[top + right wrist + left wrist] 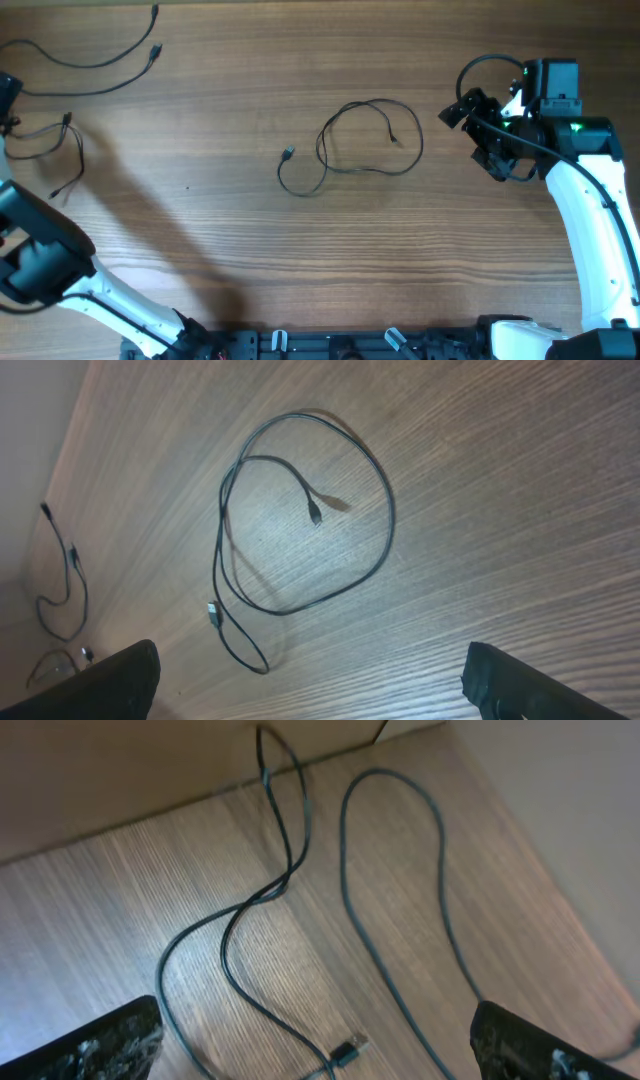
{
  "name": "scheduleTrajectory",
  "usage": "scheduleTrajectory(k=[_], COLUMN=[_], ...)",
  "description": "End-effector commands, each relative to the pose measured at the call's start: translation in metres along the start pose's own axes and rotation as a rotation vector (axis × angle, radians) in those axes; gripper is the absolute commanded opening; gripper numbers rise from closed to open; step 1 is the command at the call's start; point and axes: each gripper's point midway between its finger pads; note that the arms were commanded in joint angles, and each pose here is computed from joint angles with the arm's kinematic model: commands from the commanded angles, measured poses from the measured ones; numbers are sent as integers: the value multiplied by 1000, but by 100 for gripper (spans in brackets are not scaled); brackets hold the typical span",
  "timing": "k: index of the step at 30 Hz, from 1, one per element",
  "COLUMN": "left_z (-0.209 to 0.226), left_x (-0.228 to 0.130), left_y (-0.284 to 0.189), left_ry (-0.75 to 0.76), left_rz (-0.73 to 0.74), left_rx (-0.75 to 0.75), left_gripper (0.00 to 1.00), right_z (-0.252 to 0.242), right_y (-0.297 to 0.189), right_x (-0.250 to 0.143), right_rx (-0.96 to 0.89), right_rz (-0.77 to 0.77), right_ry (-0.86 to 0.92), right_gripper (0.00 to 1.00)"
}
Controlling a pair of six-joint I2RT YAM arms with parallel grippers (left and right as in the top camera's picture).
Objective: Untangle cables
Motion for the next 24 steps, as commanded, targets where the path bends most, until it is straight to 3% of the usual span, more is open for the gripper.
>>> scheduleTrajectory(k=[1,6,14,15,17,18,20,21,24], left_z=[20,45,84,89,93,95,97,96,95], left_x=[-28,-52,-85,-92,-100,-104,-115,-119,-140], left_y=[43,76,88,87,88,88,86,85,77], left_ry=[-17,-13,17,20,25,27,38,42,11], left_rz=[47,78,147,171,197,211,244,256,313], left_rx=[57,123,283,300,317,327,343,349,389], left_gripper=[100,100,96,82,73,63,22,8,4], right_z=[1,1,1,1,1,1,1,2,2], right_y=[-5,-5,-5,-5,-5,-5,-5,-5,-5], right_x=[4,4,4,4,4,4,5,5,5], right_rx=[-2,-2,-2,-2,-1,-1,0,0,0], right_rz=[-25,-25,-26,-25,-26,-26,-28,-28,-28], right_ry=[0,0,0,0,0,0,-1,-1,-1], right_gripper=[100,100,100,100,100,100,100,100,100])
Point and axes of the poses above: each gripper's point midway between its finger pads, its own y axis out along the fingers, its own z axis along the line the jaws close on, x = y × z, and after that the axes turned 13 degrees about -y, right-handed
